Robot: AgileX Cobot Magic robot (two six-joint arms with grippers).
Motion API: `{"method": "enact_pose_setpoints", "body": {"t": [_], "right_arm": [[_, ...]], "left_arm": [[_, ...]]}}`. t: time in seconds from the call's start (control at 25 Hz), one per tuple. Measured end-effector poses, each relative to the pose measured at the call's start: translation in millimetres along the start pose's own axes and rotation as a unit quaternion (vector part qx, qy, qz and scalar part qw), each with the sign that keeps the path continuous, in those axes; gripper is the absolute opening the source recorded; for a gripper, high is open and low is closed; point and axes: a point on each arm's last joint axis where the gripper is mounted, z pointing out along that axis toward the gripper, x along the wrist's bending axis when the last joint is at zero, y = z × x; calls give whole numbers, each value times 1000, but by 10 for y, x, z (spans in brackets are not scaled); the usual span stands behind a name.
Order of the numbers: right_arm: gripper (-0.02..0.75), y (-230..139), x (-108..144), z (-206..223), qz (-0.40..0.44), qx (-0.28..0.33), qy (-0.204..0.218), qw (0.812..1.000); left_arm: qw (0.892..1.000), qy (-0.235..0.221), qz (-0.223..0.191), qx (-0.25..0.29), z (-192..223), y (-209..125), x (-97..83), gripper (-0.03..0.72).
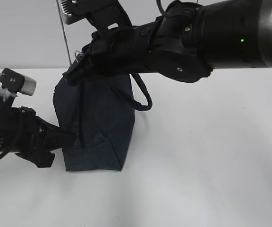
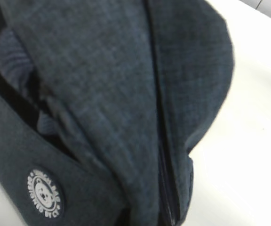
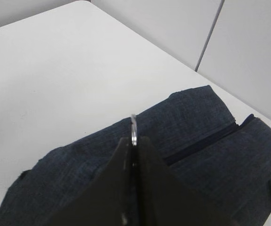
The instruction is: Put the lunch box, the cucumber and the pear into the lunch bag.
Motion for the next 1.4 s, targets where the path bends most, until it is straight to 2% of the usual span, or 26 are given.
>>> {"method": "enact_pose_setpoints", "body": {"t": [0.28,0.56,0.88,1.0,1.16,1.4], "right_arm": [[0,10,-124,90,8,-1,-13,1000],[0,16,-158,88,21,0,-18,1000],[0,93,-191,77,16,-6,-26,1000],[0,80,-266,75,17,-2,-35,999],[0,44,-492,63,27,3,-59,998],[0,16,-619,58,37,4,-72,997]], "left_arm": [[1000,1,-1,-11,-52,54,-67,11],[1000,11,-16,8,-63,-80,-94,9],[998,15,-57,16,-71,-120,-107,8],[998,15,-66,18,-76,-141,-116,8],[997,15,-74,23,-122,-229,-174,8],[998,25,-61,13,-217,-221,-226,6]]}}
